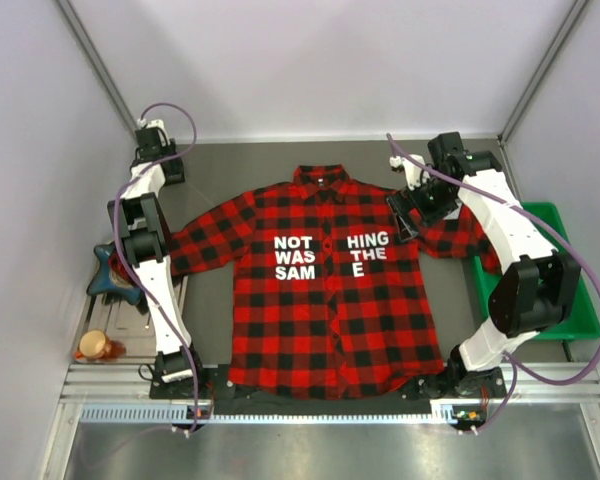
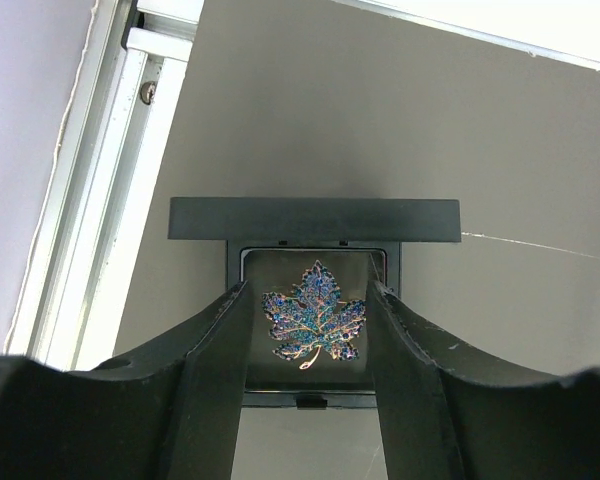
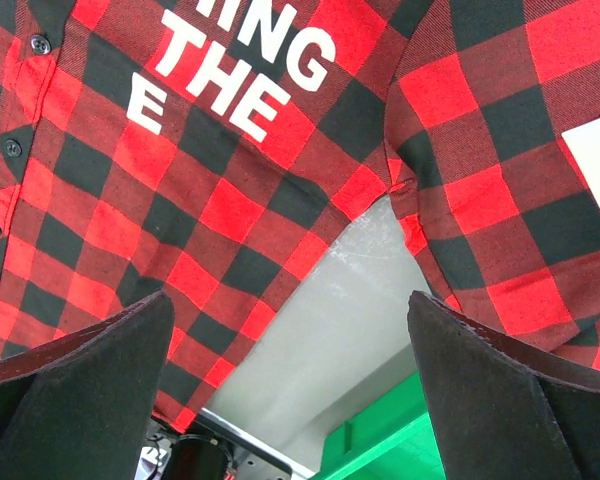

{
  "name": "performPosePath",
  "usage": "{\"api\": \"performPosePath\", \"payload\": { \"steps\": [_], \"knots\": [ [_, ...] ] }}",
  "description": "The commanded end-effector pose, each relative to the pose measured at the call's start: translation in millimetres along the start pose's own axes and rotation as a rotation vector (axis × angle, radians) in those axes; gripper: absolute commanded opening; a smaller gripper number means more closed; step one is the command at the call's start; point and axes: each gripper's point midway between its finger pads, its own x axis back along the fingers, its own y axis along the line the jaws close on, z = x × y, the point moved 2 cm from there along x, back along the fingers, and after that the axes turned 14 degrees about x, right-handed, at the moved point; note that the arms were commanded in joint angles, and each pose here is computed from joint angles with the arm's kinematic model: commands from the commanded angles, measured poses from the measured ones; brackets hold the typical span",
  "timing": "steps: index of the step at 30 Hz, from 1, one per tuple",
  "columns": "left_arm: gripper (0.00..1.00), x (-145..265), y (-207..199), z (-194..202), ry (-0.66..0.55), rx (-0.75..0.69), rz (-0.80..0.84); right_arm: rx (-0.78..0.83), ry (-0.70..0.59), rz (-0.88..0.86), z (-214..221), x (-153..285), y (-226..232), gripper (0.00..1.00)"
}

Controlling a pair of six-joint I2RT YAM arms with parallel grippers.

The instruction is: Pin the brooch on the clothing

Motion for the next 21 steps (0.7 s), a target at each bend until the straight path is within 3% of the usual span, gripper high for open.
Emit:
{"api": "performPosePath", "payload": {
  "steps": [1,8,21],
  "knots": [
    [0.55,-5.2,7.5,-3.6,-0.007,0.006,-0.013,0.008,-0.019,0.030,-9.6,8.5,-7.1,0.99],
    [0.57,0.1,7.0,1.7,0.004,0.013,0.000,0.013,-0.017,0.025,-8.4,8.9,-5.8,0.99],
    [0.37,10.5,1.2,-5.8,-0.036,-0.005,0.034,0.021,-0.013,0.019,-5.0,8.9,-4.5,0.99]
  ]
}}
